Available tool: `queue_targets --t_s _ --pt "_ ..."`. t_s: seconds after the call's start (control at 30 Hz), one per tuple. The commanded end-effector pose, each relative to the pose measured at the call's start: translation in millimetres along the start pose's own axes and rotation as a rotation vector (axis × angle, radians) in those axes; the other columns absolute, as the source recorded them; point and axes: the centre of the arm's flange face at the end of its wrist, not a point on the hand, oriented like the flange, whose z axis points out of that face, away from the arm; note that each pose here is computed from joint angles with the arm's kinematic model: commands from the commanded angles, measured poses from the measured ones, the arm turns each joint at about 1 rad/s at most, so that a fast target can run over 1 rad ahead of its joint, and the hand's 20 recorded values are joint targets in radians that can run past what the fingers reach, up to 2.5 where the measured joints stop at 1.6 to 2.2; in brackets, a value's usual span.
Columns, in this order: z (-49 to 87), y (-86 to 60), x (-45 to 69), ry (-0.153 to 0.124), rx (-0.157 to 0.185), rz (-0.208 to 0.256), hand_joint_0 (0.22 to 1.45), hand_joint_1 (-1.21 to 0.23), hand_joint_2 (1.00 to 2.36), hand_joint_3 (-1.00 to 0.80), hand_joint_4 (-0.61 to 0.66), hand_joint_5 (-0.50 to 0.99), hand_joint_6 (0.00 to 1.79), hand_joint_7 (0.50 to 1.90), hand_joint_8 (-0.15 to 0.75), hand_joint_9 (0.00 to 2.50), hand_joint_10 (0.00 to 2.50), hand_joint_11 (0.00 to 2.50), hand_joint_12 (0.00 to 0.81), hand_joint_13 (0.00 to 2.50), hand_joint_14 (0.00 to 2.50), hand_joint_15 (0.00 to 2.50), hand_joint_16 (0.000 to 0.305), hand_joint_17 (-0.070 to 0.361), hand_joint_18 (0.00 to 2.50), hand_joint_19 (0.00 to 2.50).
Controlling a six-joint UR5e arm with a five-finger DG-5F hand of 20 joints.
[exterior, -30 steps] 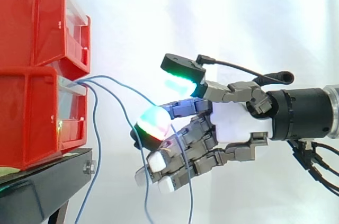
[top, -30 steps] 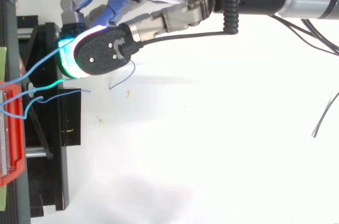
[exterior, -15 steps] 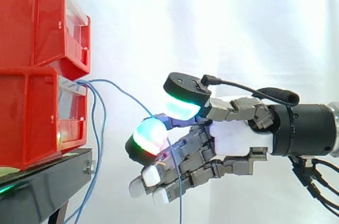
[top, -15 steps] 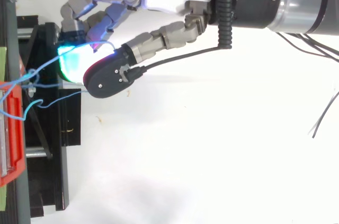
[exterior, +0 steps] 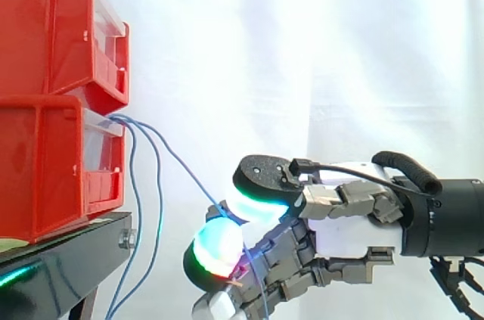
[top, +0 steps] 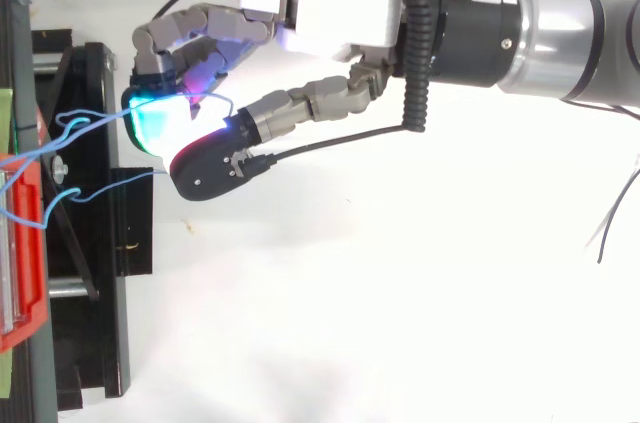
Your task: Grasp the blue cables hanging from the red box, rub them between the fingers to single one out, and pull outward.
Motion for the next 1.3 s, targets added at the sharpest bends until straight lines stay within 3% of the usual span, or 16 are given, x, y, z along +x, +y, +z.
queue_targets --t_s 0.0,0.03,0.13,0.2,0.27,0.33,0.47,0.5,0.6,0.8,0.93,1.27 --pt "-0.9 -1.9 6.4 -0.009 -0.002 -0.012 0.53 -0.5 1.0 -0.46 0.22 -0.08 0.5 1.25 0.295 0.8 0.01 0.37 0.373 0.5 0.01 0.22 0.05 0.113 0.51 0.37" --pt "1.2 -15.2 12.8 -0.017 0.014 -0.007 0.53 -0.5 1.0 -0.47 0.21 -0.08 0.5 1.24 0.294 0.8 0.01 0.37 0.374 0.5 0.01 0.21 0.05 0.113 0.51 0.37" --pt "14.5 -29.6 20.3 -0.006 0.014 0.026 0.53 -0.5 1.0 -0.47 0.22 -0.08 0.5 1.22 0.295 0.8 0.01 0.37 0.375 0.5 0.01 0.22 0.05 0.113 0.52 0.37" --pt "21.3 -27.2 19.9 0.013 0.009 0.054 0.53 -0.5 1.0 -0.47 0.22 -0.08 0.5 1.22 0.297 0.8 0.01 0.36 0.375 0.5 0.01 0.22 0.05 0.113 0.52 0.37" --pt "20.4 -28.2 21.0 0.041 0.033 0.071 0.53 -0.5 1.0 -0.47 0.23 -0.08 0.5 1.22 0.295 0.8 0.01 0.37 0.375 0.5 0.01 0.22 0.05 0.113 0.52 0.37" --pt "18.5 -28.3 20.9 0.047 0.05 0.077 0.53 -0.5 1.0 -0.47 0.23 -0.08 0.5 1.22 0.294 0.8 0.01 0.37 0.374 0.5 0.01 0.22 0.05 0.113 0.52 0.37" --pt "21.4 -22.7 16.9 0.048 0.044 0.093 0.55 -0.59 1.01 -0.43 0.18 -0.07 0.5 1.32 0.296 0.8 0.01 0.37 0.371 0.5 0.01 0.21 0.05 0.112 0.52 0.37" --pt "21.2 -22.8 16.9 0.048 0.046 0.096 0.56 -0.65 1.01 -0.38 0.15 -0.09 0.56 1.28 0.293 0.81 0.01 0.39 0.369 0.51 0.01 0.21 0.049 0.111 0.53 0.37" --pt "23.3 -16.9 13.8 0.048 0.041 0.109 0.56 -0.68 1.01 -0.34 0.15 -0.11 0.67 1.11 0.297 0.81 0.01 0.4 0.37 0.51 0.01 0.21 0.049 0.111 0.53 0.37" --pt "25.4 -3.7 5.6 0.085 0.069 0.112 0.54 -0.63 1.01 -0.39 0.18 -0.12 0.68 1.04 0.301 0.81 0.01 0.4 0.372 0.52 0.01 0.22 0.05 0.113 0.54 0.37" --pt "27.0 10.9 -4.9 0.103 0.089 0.113 0.53 -0.58 1.01 -0.42 0.19 -0.11 0.63 1.1 0.301 0.81 0.01 0.4 0.375 0.52 0.01 0.22 0.051 0.114 0.54 0.37" --pt "29.4 19.0 -17.9 0.098 0.091 0.113 0.52 -0.48 1.0 -0.45 0.21 -0.09 0.5 1.29 0.302 0.8 0.01 0.39 0.379 0.51 0.01 0.21 0.052 0.116 0.53 0.36"
